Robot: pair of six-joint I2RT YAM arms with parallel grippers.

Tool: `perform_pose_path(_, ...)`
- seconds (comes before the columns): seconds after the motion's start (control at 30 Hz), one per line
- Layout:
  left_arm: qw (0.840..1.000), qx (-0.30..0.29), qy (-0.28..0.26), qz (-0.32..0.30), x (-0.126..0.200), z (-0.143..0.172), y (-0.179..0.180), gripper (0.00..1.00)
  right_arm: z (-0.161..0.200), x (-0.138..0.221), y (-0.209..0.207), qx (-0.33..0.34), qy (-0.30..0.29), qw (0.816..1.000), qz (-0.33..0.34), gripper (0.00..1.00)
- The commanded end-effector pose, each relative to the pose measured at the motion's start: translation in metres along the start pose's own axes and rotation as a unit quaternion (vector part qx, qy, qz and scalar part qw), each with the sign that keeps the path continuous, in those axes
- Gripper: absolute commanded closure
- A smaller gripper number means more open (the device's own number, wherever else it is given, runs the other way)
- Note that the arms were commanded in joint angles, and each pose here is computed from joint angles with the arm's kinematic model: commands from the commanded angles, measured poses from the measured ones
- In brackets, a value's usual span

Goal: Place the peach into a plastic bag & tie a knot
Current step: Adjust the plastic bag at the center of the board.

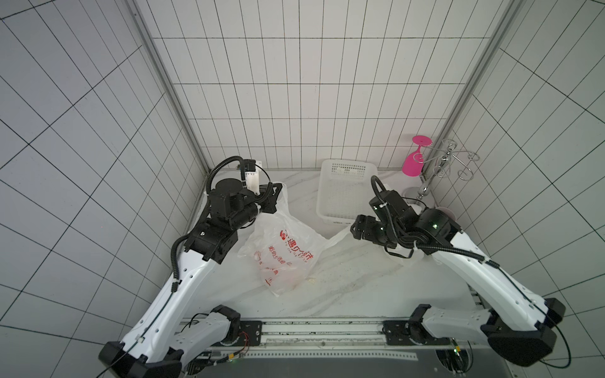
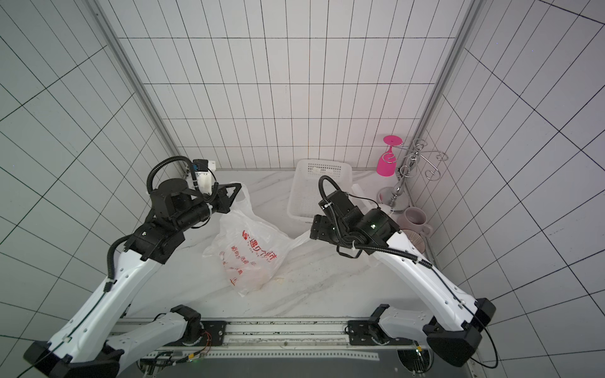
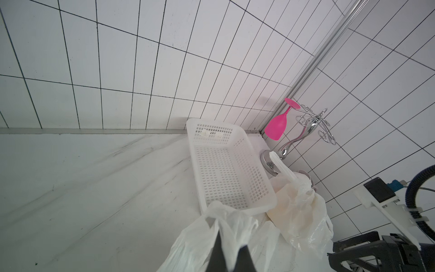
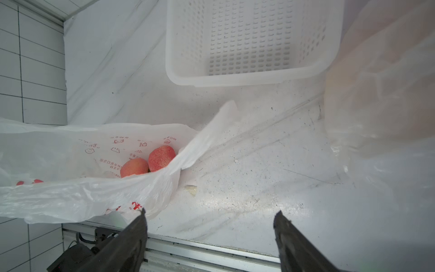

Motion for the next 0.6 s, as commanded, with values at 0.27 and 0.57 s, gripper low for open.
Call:
perform_pose_path(0.27,1.000,0.008,-0.008,0.029,0.001,0.004,-0.004,1.00,-0.022,-0.073,0.005,-0.127,0.025,0.991,0.014,0.15)
perform_pose_path(0.57,0.999,0.004,-0.001,0.036,0.001,0.007,-0.008,1.00,-0.039,-0.161,0.009,-0.178,0.042,0.983,0.022,0.23)
Point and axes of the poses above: each gripper's point midway between its finger pads, its own x axis back along the fingers, its own y axis along the line the jaws close on, z = x × y, the point moved 5 cm from there along x, back along the fingers, and after that the axes turned 7 degrees about x, right-handed, at the moved point
